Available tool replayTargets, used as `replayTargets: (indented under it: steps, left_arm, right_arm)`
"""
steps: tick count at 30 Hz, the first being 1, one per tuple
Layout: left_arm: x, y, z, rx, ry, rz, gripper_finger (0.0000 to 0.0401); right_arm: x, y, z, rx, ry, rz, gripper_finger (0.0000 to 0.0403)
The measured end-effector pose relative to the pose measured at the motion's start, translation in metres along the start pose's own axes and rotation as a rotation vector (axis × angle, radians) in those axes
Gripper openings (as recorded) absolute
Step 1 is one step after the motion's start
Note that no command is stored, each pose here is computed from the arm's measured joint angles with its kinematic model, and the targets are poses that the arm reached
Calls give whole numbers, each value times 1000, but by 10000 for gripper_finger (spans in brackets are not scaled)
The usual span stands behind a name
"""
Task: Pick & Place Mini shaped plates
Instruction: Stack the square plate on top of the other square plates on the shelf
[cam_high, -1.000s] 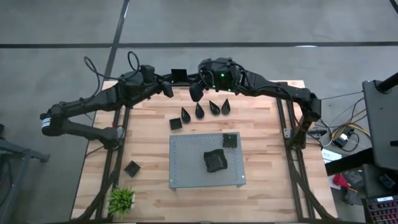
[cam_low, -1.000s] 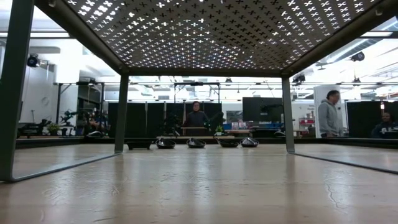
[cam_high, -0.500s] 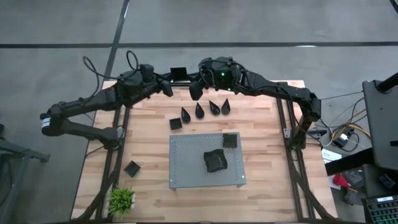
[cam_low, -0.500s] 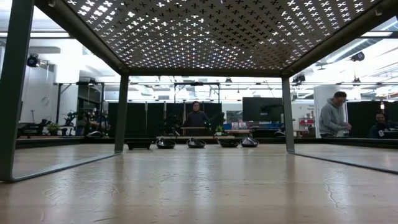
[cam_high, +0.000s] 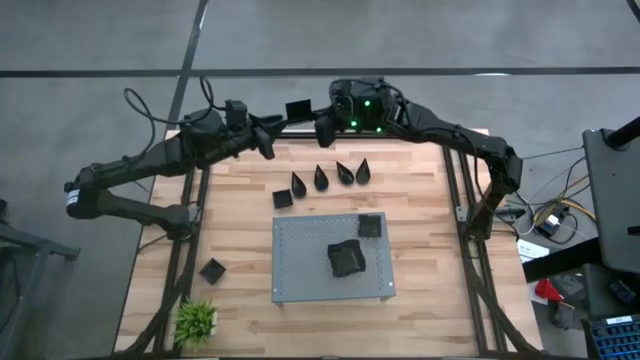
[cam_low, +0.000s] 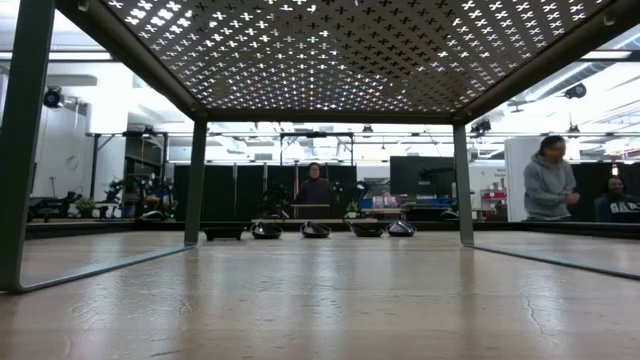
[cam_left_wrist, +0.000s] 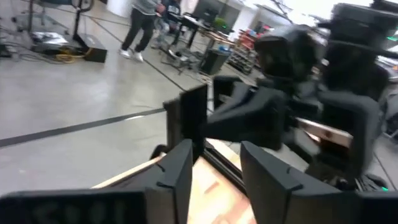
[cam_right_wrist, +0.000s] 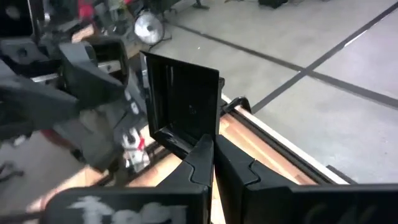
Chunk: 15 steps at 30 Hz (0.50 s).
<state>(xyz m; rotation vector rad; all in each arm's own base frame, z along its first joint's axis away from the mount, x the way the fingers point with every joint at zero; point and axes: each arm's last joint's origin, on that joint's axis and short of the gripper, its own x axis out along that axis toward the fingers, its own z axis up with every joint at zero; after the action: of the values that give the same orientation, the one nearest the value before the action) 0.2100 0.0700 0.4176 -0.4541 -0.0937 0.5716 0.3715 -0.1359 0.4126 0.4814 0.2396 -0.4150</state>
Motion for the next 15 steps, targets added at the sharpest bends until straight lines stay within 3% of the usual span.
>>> replayTargets:
  steps: [6,15]
  left_arm:
    - [-2,0,2,-3,-5,-11,154]
    - [-2,0,2,-5,-3,-13,154]
  right_arm:
    - [-23,-29,0,-14,235,52,8]
    - [-57,-59,-15,73,637,317,8]
